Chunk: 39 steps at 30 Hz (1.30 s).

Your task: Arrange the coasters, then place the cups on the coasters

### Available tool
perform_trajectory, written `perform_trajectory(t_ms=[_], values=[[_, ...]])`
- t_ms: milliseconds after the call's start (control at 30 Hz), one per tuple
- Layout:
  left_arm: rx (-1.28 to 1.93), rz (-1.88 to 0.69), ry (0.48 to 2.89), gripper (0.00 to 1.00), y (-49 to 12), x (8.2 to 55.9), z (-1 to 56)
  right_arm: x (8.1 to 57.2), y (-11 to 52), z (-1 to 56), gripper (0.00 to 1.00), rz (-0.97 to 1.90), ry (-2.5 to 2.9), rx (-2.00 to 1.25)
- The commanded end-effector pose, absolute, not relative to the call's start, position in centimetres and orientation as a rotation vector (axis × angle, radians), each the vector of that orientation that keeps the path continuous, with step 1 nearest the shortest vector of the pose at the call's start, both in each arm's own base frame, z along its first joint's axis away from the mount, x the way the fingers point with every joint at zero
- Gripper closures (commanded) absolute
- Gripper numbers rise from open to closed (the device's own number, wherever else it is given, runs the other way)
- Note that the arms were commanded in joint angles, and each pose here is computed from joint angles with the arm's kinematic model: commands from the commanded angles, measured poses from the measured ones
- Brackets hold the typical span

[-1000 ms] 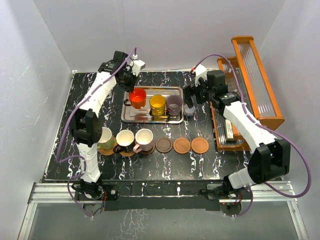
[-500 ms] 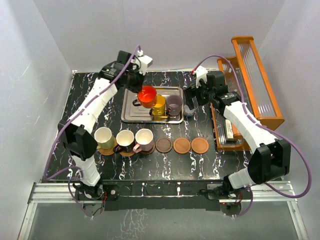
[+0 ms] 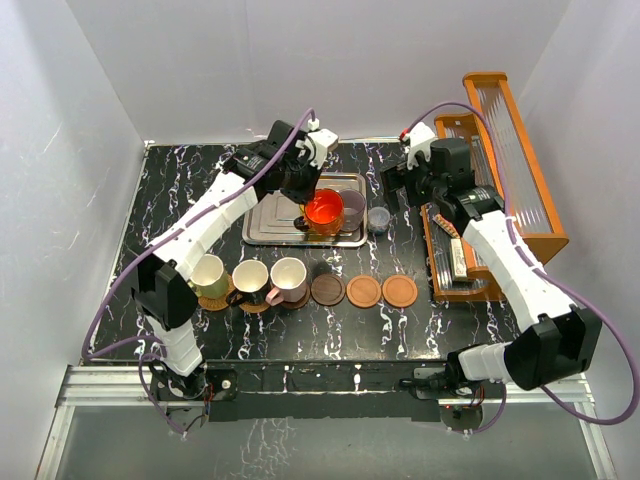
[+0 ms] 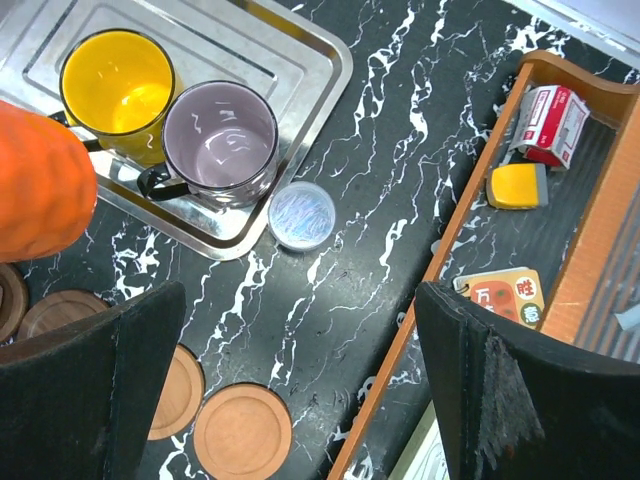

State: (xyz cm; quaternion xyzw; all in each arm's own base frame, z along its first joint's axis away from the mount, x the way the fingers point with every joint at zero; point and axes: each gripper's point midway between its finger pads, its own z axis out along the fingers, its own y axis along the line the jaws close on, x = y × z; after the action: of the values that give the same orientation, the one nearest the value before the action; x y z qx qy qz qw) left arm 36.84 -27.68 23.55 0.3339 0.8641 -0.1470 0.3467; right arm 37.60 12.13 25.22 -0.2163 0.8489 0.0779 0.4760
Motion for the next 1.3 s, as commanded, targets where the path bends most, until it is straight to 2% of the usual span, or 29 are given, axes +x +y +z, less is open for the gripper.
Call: perform_trajectory(t_ms=[0, 533, 800, 967, 1267], values=[[0.781, -0.429, 2.097, 1.00, -28.5, 37.7, 28.0, 37.5, 12.0, 29.6, 0.03, 0.213, 1.966, -0.499], [0.707, -0.420, 2.056, 1.00, -30.2, 40.2, 28.8, 38.0, 16.3, 35.1, 0.15, 0.427, 1.853, -0.567], [0.703, -0.467, 2.113, 1.00, -31.3, 38.0, 27.5, 38.7, 15.3, 35.2, 0.16, 0.358, 1.861, -0.507], [0.717, -0.500, 2.183, 1.00, -32.3, 35.9, 25.1, 37.3, 16.0, 33.3, 0.18, 0.424, 1.898, -0.566], [0.665, -0.476, 2.129, 1.00, -32.9, 37.1, 25.1, 35.6, 16.9, 28.3, 0.28, 0.521, 2.001, -0.580]])
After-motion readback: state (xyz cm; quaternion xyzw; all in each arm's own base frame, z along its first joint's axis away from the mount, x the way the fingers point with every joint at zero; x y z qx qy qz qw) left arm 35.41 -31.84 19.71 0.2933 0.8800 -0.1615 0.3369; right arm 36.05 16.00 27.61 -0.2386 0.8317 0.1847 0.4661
